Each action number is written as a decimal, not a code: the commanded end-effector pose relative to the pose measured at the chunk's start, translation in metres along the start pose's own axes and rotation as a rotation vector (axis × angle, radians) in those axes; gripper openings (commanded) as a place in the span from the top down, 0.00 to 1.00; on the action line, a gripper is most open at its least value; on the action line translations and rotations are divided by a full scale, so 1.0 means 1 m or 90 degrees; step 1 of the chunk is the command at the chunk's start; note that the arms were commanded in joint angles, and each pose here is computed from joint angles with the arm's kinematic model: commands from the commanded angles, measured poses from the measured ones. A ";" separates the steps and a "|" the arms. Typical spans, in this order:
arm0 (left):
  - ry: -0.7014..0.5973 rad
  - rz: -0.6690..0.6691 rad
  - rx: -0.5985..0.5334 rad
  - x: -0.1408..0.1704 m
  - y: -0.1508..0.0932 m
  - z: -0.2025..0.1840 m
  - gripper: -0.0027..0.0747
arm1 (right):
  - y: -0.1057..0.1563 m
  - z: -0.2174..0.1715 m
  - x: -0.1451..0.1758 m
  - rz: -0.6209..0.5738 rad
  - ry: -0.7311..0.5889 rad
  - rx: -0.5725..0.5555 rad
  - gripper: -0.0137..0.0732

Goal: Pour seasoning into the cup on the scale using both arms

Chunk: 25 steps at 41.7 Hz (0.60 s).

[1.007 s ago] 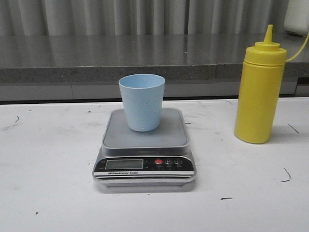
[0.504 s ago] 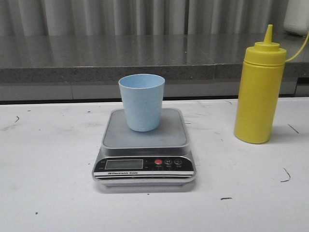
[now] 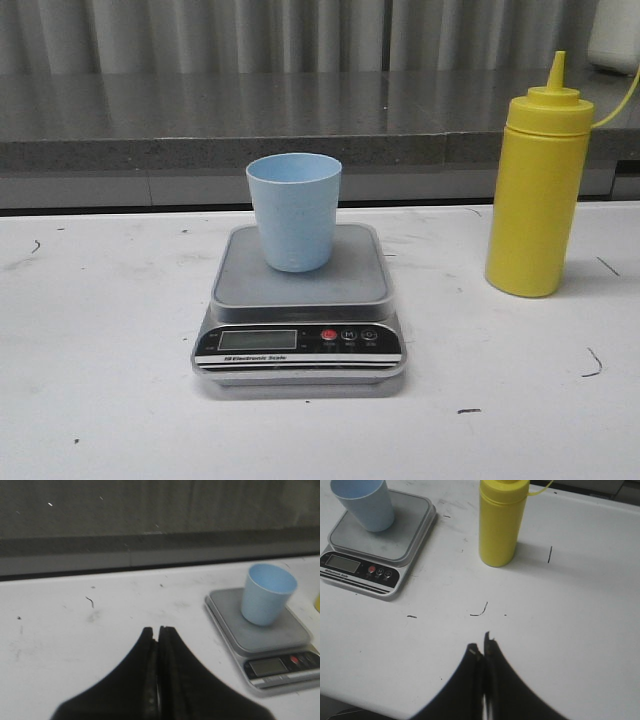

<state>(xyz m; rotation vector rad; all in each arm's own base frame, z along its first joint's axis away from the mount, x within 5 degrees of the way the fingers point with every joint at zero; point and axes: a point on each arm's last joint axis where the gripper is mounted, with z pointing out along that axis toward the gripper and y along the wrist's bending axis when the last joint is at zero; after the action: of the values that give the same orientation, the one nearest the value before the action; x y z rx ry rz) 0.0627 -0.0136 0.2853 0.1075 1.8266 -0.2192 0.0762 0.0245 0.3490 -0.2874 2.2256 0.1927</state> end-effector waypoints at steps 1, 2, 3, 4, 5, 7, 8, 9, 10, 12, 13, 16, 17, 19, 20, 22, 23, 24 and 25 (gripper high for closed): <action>-0.146 -0.009 -0.024 0.003 0.004 -0.003 0.99 | 0.000 -0.007 -0.012 -0.008 -0.056 -0.002 0.92; -0.161 -0.010 -0.034 0.011 0.006 -0.002 0.99 | 0.000 -0.007 -0.012 -0.008 -0.056 -0.002 0.92; -0.178 -0.011 -0.040 0.016 0.007 -0.002 0.99 | 0.000 -0.007 -0.012 -0.008 -0.056 -0.002 0.92; -0.195 -0.011 -0.049 0.023 0.008 -0.001 0.99 | 0.000 -0.007 -0.012 -0.008 -0.056 -0.002 0.92; -0.209 -0.011 -0.056 0.030 0.010 0.001 0.99 | 0.000 -0.007 -0.012 -0.008 -0.056 -0.002 0.92; -0.234 -0.010 -0.066 0.041 0.012 0.003 0.99 | 0.000 -0.007 -0.012 -0.008 -0.056 -0.002 0.92; -0.243 -0.010 -0.069 0.045 0.013 0.003 0.99 | 0.000 -0.007 -0.012 -0.008 -0.056 -0.002 0.92; -0.247 -0.010 -0.073 0.051 0.013 0.005 0.99 | 0.000 -0.007 -0.012 -0.008 -0.056 -0.002 0.92; -0.250 -0.010 -0.075 0.055 0.014 0.006 0.99 | 0.000 -0.007 -0.012 -0.008 -0.056 -0.002 0.92; -0.254 -0.010 -0.081 0.064 0.016 0.009 0.99 | 0.000 -0.007 -0.012 -0.008 -0.056 -0.002 0.92; -0.258 -0.010 -0.084 0.067 0.016 0.010 0.99 | 0.000 -0.007 -0.012 -0.008 -0.056 -0.002 0.92; -0.258 -0.010 -0.088 0.074 0.017 0.011 0.99 | 0.000 -0.007 -0.012 -0.008 -0.056 -0.002 0.92; -0.247 -0.011 -0.089 0.075 0.017 0.011 0.99 | 0.000 -0.007 -0.012 -0.008 -0.056 -0.002 0.92; -0.255 -0.011 -0.090 0.075 0.017 0.009 0.99 | 0.000 -0.007 -0.012 -0.008 -0.057 -0.002 0.92; -0.253 -0.011 -0.090 0.075 0.017 0.009 0.99 | 0.000 -0.007 -0.012 -0.008 -0.057 -0.002 0.92; -0.252 -0.011 -0.094 0.075 0.017 0.010 0.99 | 0.000 -0.007 -0.012 -0.008 -0.056 -0.002 0.92; -0.253 -0.011 -0.097 0.075 0.018 0.010 0.99 | 0.000 -0.007 -0.012 -0.008 -0.057 -0.002 0.92; -0.253 -0.012 -0.099 0.075 0.018 0.010 0.99 | 0.000 -0.007 -0.012 -0.008 -0.057 -0.002 0.92; -0.253 -0.012 -0.105 0.075 0.018 0.009 0.99 | 0.000 -0.007 -0.012 -0.008 -0.056 -0.002 0.92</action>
<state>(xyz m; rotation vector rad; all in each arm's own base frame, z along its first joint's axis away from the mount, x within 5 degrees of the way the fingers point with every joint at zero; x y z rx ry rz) 0.0561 -0.0014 0.2090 -0.0540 1.5168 -0.0979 0.0762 0.0245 0.3490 -0.2874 2.2256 0.1927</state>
